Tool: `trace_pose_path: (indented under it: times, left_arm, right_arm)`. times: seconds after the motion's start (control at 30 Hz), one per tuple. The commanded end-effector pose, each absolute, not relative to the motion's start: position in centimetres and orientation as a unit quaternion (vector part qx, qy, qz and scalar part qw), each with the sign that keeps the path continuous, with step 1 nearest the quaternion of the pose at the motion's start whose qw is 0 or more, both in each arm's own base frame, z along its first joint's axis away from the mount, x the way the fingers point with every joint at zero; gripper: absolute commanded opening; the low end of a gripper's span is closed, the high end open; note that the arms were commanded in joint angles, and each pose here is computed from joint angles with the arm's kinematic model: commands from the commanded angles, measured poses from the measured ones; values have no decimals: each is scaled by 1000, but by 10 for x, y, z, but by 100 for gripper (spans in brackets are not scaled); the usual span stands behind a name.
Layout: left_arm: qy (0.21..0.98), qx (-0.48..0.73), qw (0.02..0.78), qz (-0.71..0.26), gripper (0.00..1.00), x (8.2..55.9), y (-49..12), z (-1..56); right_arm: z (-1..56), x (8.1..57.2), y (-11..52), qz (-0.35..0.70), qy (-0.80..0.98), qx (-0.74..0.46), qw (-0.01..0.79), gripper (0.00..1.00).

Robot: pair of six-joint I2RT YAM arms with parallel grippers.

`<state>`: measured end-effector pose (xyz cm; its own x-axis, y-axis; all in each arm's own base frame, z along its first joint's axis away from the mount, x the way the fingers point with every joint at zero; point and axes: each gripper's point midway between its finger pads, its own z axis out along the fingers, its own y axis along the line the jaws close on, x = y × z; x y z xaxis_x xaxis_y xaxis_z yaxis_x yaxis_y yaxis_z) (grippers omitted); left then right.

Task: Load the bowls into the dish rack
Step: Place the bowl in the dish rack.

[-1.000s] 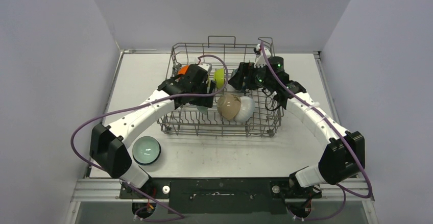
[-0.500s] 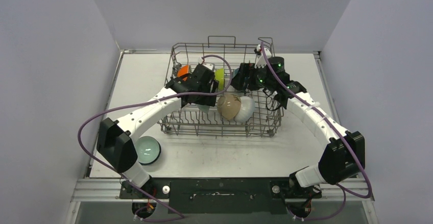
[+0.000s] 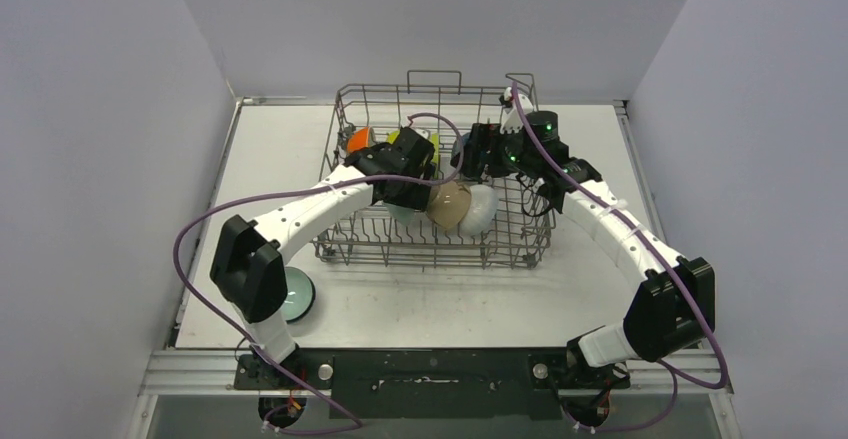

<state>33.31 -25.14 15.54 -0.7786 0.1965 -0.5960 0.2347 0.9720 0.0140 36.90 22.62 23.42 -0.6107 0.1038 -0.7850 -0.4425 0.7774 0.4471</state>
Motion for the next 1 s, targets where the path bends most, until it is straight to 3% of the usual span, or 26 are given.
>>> trace_pose_path:
  times: [0.0, 0.5, 0.97]
  left_arm:
    - [953, 105, 282, -42, 0, 328, -264, 135]
    - [961, 76, 253, -86, 0, 315, -270, 109]
    - [954, 12, 233, -189, 3, 315, -260, 105]
  right_arm:
    - [255, 370, 221, 318, 822, -104, 460, 90]
    - [245, 369, 228, 331, 825, -116, 444, 90]
    - [241, 368, 233, 340, 825, -122, 435, 90]
